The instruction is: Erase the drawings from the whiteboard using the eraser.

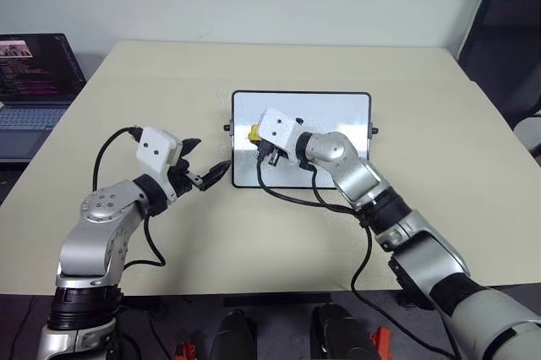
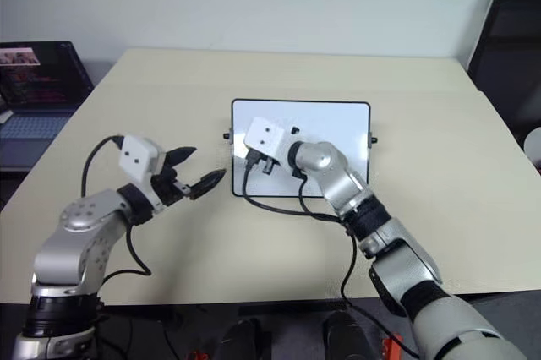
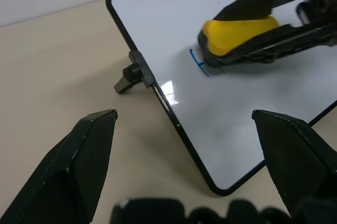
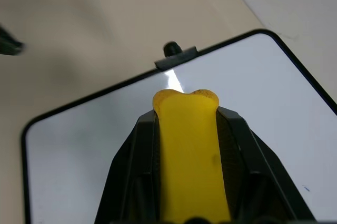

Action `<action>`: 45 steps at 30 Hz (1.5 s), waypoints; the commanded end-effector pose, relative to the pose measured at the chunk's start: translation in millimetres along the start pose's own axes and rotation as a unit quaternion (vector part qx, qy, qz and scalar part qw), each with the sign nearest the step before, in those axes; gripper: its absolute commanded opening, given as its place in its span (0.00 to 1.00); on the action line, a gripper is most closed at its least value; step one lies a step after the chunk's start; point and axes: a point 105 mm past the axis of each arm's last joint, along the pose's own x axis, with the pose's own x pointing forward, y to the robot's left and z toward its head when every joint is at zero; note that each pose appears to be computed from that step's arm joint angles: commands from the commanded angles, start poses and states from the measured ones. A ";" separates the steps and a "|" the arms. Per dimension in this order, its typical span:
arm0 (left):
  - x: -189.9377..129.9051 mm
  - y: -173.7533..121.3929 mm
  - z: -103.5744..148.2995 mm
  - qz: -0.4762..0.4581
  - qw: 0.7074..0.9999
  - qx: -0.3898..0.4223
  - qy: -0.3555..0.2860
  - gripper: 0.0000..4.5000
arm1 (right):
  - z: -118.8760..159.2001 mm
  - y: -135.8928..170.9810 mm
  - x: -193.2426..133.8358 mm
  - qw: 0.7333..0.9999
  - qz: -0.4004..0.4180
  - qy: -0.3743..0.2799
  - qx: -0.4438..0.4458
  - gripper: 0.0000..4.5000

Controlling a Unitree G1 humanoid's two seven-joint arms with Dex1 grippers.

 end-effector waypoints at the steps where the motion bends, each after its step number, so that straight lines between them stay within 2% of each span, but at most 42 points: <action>1: 0.6 -6.8 11.9 -0.010 1.000 0.014 -0.023 1.00 | 6.1 -18.4 3.3 0.999 -0.032 -0.005 -0.013 0.25; 5: 1.2 -8.6 11.5 -0.011 1.000 0.013 -0.024 1.00 | -0.6 -11.6 7.7 1.000 -0.010 0.005 -0.025 0.25; 9: 1.8 -9.5 9.6 -0.011 1.000 0.011 -0.024 1.00 | -13.6 20.2 6.2 0.994 0.089 0.033 -0.052 0.25; 11: 2.2 -10.3 9.0 -0.011 1.000 0.009 -0.025 1.00 | -14.9 19.3 6.7 0.992 0.084 0.039 -0.084 0.25; 14: 2.9 -11.0 8.4 -0.011 1.000 0.010 -0.025 1.00 | -5.8 1.2 11.0 0.992 0.024 0.028 -0.124 0.25; 16: 3.1 -11.0 7.8 -0.011 1.000 0.010 -0.025 1.00 | 3.9 -11.1 14.1 0.992 -0.017 0.015 -0.125 0.25; 19: 2.9 -11.2 7.5 -0.011 1.000 0.010 -0.025 1.00 | 0.3 -11.4 16.6 0.993 -0.015 0.025 -0.116 0.25; 25: 1.8 -11.3 5.9 -0.010 1.000 0.009 -0.025 1.00 | -28.4 29.1 9.3 0.989 0.118 0.069 -0.064 0.25; 28: 2.0 -11.7 5.3 -0.010 1.000 0.009 -0.025 1.00 | -32.3 35.6 3.8 0.985 0.144 0.076 -0.053 0.25; 29: 2.2 -11.8 5.1 -0.011 1.000 0.009 -0.025 1.00 | -31.6 32.2 3.3 0.986 0.136 0.075 -0.057 0.25; 34: 4.3 -13.0 5.1 -0.015 0.999 0.009 -0.026 1.00 | -13.8 -21.6 6.9 0.993 -0.018 0.053 -0.100 0.25; 37: 5.4 -13.5 5.5 -0.017 0.999 0.008 -0.028 1.00 | -14.3 -30.4 6.2 0.993 -0.037 0.055 -0.094 0.25; 39: 5.6 -13.3 5.6 -0.018 0.999 0.009 -0.028 1.00 | -23.1 -18.7 5.9 0.994 0.002 0.069 -0.089 0.25; 43: 6.1 -13.4 5.9 -0.020 0.999 0.008 -0.029 1.00 | -46.8 23.5 -4.0 0.980 0.136 0.104 -0.102 0.25; 45: 6.2 -13.5 5.8 -0.020 0.999 0.009 -0.029 1.00 | -48.0 29.3 -7.6 0.974 0.157 0.107 -0.121 0.25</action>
